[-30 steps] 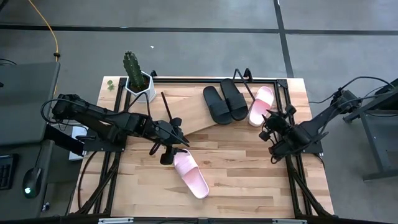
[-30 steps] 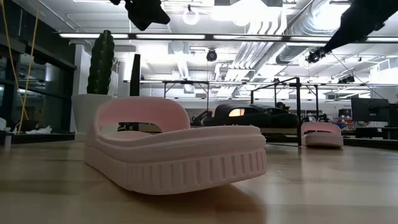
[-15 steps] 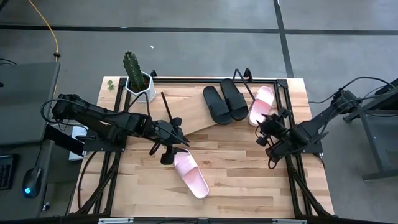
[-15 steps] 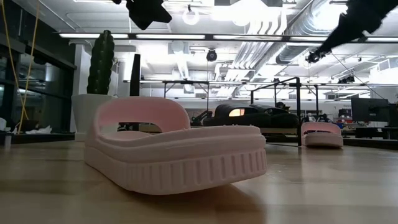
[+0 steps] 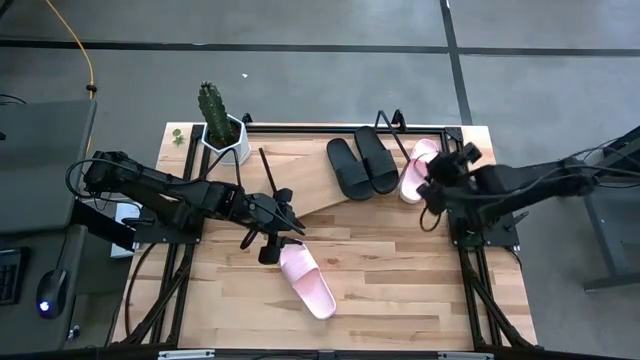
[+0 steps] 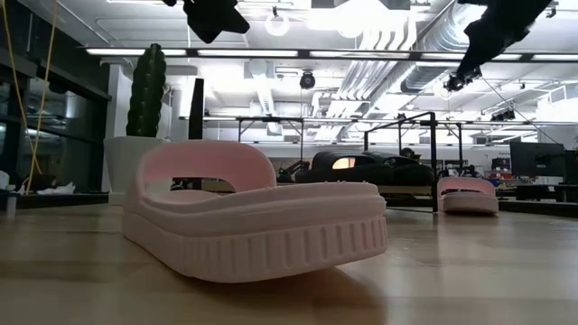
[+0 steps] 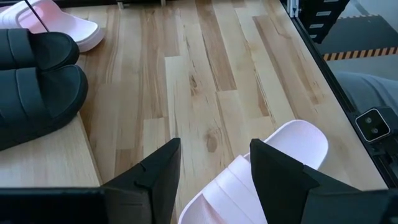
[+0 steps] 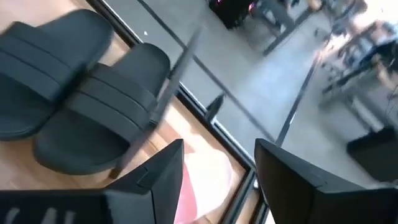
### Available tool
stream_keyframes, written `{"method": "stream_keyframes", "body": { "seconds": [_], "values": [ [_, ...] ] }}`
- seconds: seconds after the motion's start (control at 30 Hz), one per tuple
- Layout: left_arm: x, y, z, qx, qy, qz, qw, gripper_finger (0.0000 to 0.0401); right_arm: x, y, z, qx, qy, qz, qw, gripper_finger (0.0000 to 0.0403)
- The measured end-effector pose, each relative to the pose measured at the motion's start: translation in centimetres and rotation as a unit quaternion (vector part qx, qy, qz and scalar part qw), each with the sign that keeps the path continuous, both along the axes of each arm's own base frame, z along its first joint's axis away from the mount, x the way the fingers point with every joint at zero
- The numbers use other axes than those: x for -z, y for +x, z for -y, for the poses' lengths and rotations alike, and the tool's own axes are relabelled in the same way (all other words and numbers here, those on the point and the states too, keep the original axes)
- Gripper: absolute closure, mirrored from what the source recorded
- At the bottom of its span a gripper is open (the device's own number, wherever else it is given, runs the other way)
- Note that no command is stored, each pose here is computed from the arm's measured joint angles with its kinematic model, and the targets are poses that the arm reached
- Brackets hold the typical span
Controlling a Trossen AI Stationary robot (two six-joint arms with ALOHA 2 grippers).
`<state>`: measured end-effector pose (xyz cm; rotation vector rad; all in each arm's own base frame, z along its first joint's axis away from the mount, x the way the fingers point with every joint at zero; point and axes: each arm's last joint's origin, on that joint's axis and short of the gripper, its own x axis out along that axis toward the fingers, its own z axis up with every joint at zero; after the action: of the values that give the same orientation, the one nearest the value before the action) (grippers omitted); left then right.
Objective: Pick and place slides into the shelf
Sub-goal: Put the top pink slide on the shelf
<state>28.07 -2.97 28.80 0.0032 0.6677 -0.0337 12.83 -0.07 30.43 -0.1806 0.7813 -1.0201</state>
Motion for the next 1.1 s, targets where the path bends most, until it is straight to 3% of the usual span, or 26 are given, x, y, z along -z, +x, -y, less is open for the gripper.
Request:
{"method": "stream_keyframes", "body": {
  "seconds": [0.2, 0.4, 0.77, 1.1],
  "values": [
    [0.0, 0.0, 0.0, 0.001, 0.001, 0.0, 1.0, 0.0224, -2.0, -2.8, 1.5, -0.023, 0.037, 0.072, 0.996, 0.0212],
    [0.0, 0.0, 0.0, 0.001, 0.001, 0.001, 1.0, 0.0224, -3.4, -4.0, 2.2, -0.044, 0.025, 0.12, 0.992, 0.0212],
    [-0.2, 0.2, 0.0, 0.0, 0.0, 0.014, 1.0, 0.0224, -2.8, -2.9, 4.8, 0.009, 0.044, 0.058, 0.997, 0.0212],
    [-0.2, 0.1, 0.0, 0.002, 0.002, 0.011, 1.0, 0.0224, -2.8, -1.0, 9.0, -0.019, 0.089, 0.079, 0.993, 0.0212]
  ]
}}
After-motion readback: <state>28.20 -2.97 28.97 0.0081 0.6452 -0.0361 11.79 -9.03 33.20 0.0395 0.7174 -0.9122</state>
